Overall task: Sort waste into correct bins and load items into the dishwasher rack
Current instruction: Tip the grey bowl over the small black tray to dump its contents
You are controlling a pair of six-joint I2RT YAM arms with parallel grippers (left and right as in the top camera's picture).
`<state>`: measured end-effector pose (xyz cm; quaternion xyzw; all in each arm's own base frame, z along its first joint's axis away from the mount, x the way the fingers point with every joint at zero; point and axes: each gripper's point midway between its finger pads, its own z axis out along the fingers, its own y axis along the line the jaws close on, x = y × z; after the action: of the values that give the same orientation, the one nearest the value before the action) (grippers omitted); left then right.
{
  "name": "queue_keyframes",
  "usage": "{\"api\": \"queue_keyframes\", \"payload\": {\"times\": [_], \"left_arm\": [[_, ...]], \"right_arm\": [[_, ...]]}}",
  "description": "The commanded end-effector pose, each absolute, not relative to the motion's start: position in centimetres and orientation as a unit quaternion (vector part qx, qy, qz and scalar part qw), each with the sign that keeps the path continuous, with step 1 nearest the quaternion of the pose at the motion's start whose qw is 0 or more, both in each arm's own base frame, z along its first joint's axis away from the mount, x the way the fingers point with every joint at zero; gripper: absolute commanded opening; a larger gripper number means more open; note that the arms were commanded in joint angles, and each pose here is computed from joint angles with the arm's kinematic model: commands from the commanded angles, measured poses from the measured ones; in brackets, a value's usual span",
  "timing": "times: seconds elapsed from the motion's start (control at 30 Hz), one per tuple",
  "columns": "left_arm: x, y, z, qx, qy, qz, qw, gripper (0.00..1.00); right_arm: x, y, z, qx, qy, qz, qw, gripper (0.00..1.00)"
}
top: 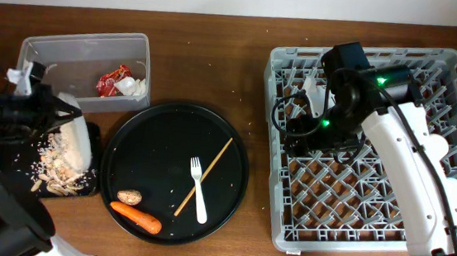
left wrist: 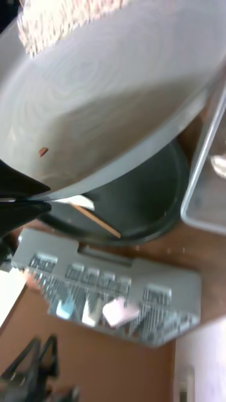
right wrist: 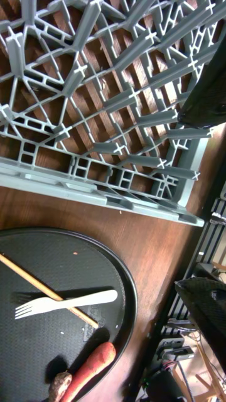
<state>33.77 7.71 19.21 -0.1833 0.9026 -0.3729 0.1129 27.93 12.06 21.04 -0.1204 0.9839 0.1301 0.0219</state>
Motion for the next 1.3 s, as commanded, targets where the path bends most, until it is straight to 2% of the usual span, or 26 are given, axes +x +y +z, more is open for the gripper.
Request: {"api": "queue_keyframes", "payload": {"times": [0.0,0.4,0.83,1.03,1.27], "left_arm": [[34.0,7.8,21.9,-0.158,0.885,-0.405,0.168,0.00],[33.8,7.5,24.4,-0.120,0.848,-0.464,0.225,0.00],[33.6,7.9,24.5,-0.118,0.847,-0.463,0.232,0.00],[33.0,8.1,26.4,-0.092,0.818,-0.492,0.282,0.00],[32.9,8.3,26.1,-0.095,0.823,-0.487,0.278,0.01]], "right_arm": [[27.8,12.0,21.2,-0.119,0.984,0.128,0.024,0.79],[27.7,11.9,21.2,-0.118,0.985,0.127,0.020,0.79],[27.6,11.9,21.2,-0.118,0.985,0.127,0.019,0.79],[27.6,11.9,21.2,-0.118,0.985,0.127,0.019,0.79],[27.6,11.9,21.2,-0.118,0.985,0.127,0.019,0.79]]}}
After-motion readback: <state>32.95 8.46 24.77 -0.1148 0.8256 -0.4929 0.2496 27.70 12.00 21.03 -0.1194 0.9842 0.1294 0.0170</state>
